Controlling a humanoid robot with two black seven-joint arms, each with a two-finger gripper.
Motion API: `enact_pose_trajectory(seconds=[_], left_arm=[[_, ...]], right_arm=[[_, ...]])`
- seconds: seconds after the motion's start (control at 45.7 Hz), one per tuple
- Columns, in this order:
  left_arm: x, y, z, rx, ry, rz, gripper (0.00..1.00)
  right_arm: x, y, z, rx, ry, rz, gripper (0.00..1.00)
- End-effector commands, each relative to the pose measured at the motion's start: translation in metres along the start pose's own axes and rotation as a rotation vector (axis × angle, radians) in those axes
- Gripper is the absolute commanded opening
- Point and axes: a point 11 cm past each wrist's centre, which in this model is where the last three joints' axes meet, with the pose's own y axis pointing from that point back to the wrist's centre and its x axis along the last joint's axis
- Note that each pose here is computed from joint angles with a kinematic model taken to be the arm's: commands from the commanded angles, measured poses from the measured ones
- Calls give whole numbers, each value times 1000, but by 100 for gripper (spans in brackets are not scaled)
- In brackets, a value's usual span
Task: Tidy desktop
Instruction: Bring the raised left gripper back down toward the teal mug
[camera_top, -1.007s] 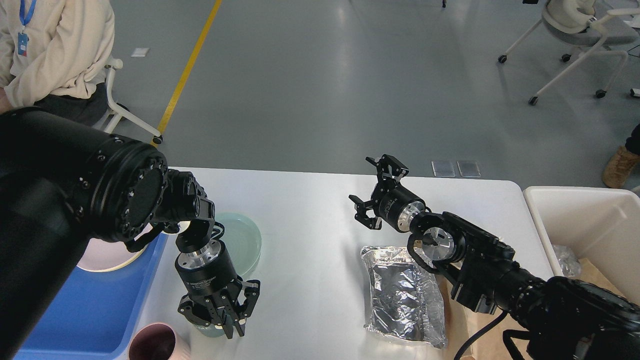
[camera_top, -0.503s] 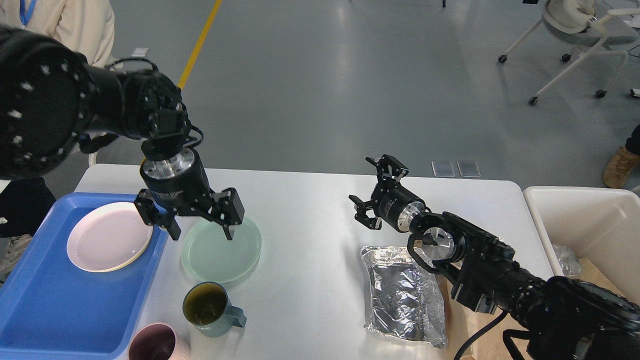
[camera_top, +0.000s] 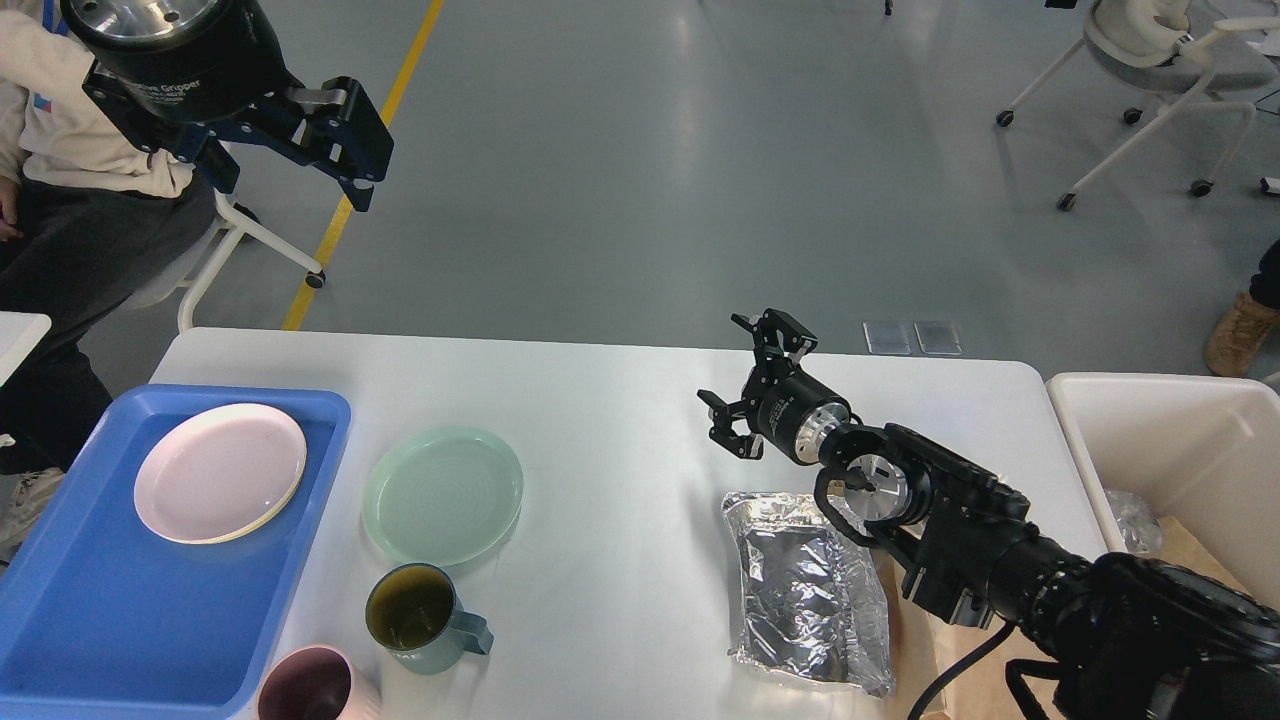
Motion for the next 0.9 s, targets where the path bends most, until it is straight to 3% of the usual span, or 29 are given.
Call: enact_pose_trajectory(seconds=[0.0, 0.328, 0.525, 0.876], left_arm=[[-3, -9, -4, 43, -42, -30, 96], [-44, -101, -16, 118, -125, -257, 96], [-61, -136, 1, 58, -148, -324, 96], [-126, -211, 13, 39, -170, -548, 96]], right_arm=[[0, 0, 0, -1, 0, -1, 100], [0, 0, 0, 1, 0, -1, 100], [0, 0, 0, -1, 0, -1, 100], [0, 0, 0, 1, 0, -1, 100]])
